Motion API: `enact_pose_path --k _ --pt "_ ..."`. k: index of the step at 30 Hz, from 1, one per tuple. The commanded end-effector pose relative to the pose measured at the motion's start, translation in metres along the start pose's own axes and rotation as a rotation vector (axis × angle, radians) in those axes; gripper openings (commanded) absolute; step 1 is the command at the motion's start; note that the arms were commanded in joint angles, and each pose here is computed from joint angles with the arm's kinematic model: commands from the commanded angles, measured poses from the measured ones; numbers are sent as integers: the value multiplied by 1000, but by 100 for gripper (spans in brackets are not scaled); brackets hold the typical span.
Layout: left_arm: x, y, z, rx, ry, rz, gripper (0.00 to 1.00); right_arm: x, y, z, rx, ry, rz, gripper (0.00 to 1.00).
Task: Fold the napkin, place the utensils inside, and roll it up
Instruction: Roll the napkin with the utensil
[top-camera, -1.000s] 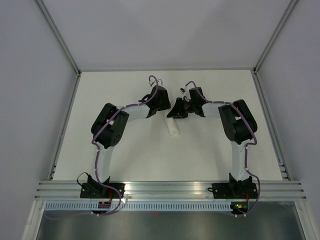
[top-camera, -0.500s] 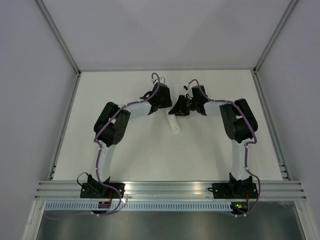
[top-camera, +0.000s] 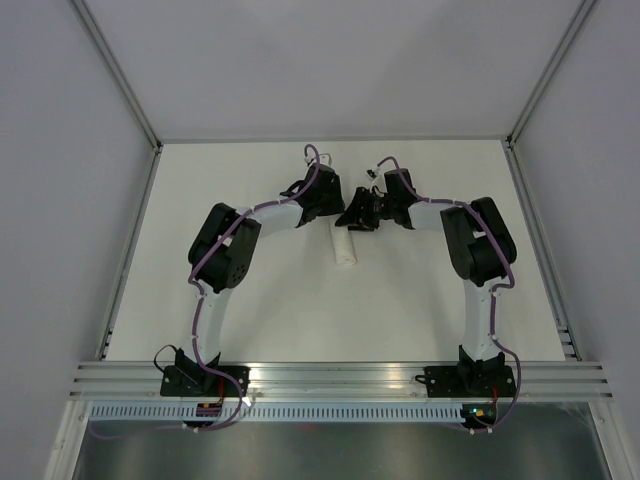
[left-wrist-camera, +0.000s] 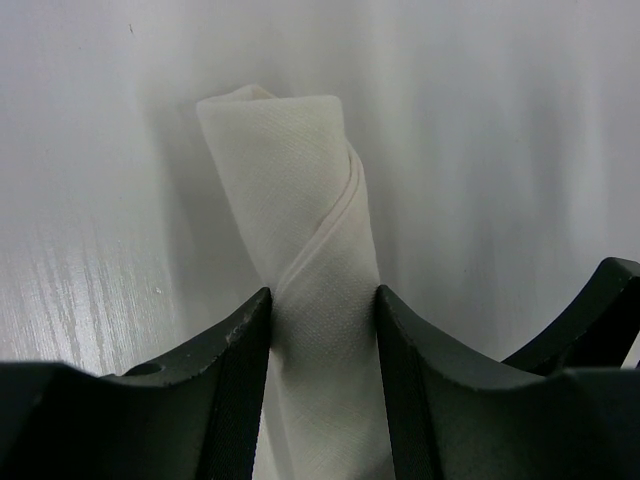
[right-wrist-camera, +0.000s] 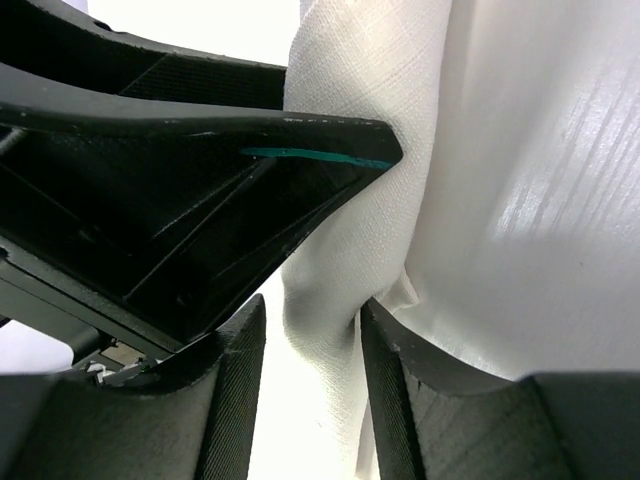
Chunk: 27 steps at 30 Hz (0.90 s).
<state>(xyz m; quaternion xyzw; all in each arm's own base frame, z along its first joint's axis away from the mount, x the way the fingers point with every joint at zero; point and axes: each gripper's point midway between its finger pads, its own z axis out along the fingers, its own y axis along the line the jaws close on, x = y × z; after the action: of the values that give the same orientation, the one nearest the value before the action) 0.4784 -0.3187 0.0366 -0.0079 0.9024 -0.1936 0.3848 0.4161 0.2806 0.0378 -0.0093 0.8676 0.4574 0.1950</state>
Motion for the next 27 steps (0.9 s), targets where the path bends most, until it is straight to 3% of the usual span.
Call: enact_pose_path --k 1,9,19,27 --pt "0 -14 -2 50 24 40 51 -30 40 -16 -65 -69 -66 49" --pt "-11 -18 -9 65 -6 45 57 -29 40 -23 -39 -69 -109 54" --pt "-60 -49 -45 206 -185 74 61 -30 43 -32 -33 -68 -152 58" --pt "-87 -27 -69 144 -246 69 61 -30 35 -45 4 -67 -196 62"
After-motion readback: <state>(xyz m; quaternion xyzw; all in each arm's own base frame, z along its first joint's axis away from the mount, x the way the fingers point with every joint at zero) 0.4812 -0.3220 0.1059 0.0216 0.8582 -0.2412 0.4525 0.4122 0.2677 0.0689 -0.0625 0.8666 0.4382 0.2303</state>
